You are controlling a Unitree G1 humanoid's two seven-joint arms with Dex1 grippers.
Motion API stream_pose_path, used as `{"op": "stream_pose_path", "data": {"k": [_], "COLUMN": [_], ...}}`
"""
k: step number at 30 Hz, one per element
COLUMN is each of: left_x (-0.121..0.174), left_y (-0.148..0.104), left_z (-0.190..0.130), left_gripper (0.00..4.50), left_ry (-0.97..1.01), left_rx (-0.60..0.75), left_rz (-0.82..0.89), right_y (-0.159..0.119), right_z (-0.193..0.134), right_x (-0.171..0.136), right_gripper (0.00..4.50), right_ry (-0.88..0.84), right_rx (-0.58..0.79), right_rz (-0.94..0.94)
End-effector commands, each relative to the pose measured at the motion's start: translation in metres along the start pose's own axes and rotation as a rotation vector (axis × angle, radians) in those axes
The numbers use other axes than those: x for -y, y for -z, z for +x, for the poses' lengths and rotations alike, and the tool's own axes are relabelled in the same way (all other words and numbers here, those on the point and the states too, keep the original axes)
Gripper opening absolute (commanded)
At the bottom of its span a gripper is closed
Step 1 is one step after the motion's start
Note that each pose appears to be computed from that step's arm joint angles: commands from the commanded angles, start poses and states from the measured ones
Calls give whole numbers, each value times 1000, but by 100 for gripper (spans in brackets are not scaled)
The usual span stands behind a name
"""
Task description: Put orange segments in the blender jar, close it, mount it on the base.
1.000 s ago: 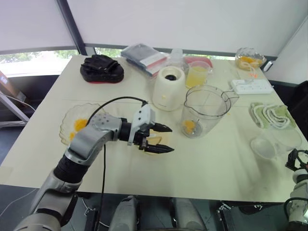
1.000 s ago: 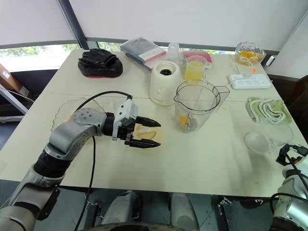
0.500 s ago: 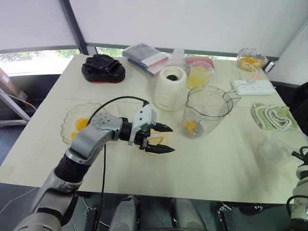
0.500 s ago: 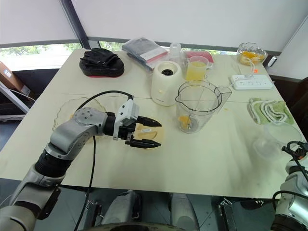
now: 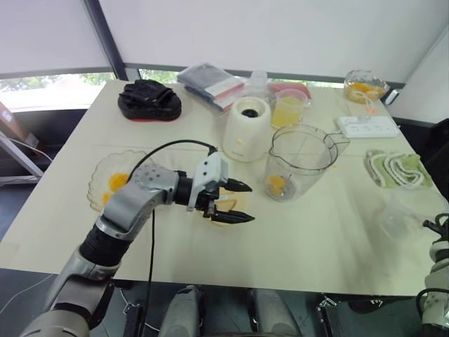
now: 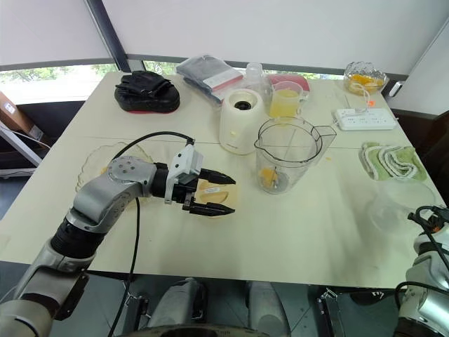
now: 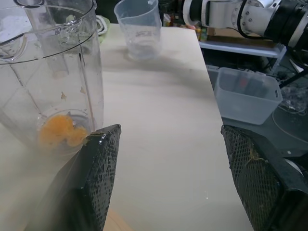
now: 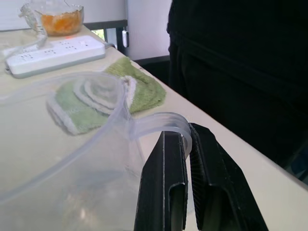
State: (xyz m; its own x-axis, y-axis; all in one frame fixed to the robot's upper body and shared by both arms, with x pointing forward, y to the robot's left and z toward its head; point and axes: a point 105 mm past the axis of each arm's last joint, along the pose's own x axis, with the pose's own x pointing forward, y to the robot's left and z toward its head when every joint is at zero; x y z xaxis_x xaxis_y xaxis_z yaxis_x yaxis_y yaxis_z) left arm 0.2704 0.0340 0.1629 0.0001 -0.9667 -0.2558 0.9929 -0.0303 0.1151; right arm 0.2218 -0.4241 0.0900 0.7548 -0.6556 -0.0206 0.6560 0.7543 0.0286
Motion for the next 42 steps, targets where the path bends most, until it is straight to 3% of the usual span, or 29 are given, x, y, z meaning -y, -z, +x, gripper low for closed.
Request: {"op": "stream_pose_path", "data": {"k": [1, 7, 25, 42], "left_x": [-4, -7, -15, -15], "left_y": [-9, -9, -9, -5], "left_z": [-1, -1, 3, 7], "left_gripper": [347, 347, 347, 347], "left_ry": [-17, -23, -21, -32], "left_rx": [13, 13, 12, 19], "left_rz": [37, 36, 55, 51], "right_y": [-30, -51, -158, -247], "right_z": [0, -1, -3, -25], "right_x": [-10, -26, -96, -151], "right_gripper": [4, 4, 4, 4], "right_ry": [-13, -32, -203, -420], "right_rx": [98, 148, 368, 574], "right_rz": [40, 96, 231, 116]}}
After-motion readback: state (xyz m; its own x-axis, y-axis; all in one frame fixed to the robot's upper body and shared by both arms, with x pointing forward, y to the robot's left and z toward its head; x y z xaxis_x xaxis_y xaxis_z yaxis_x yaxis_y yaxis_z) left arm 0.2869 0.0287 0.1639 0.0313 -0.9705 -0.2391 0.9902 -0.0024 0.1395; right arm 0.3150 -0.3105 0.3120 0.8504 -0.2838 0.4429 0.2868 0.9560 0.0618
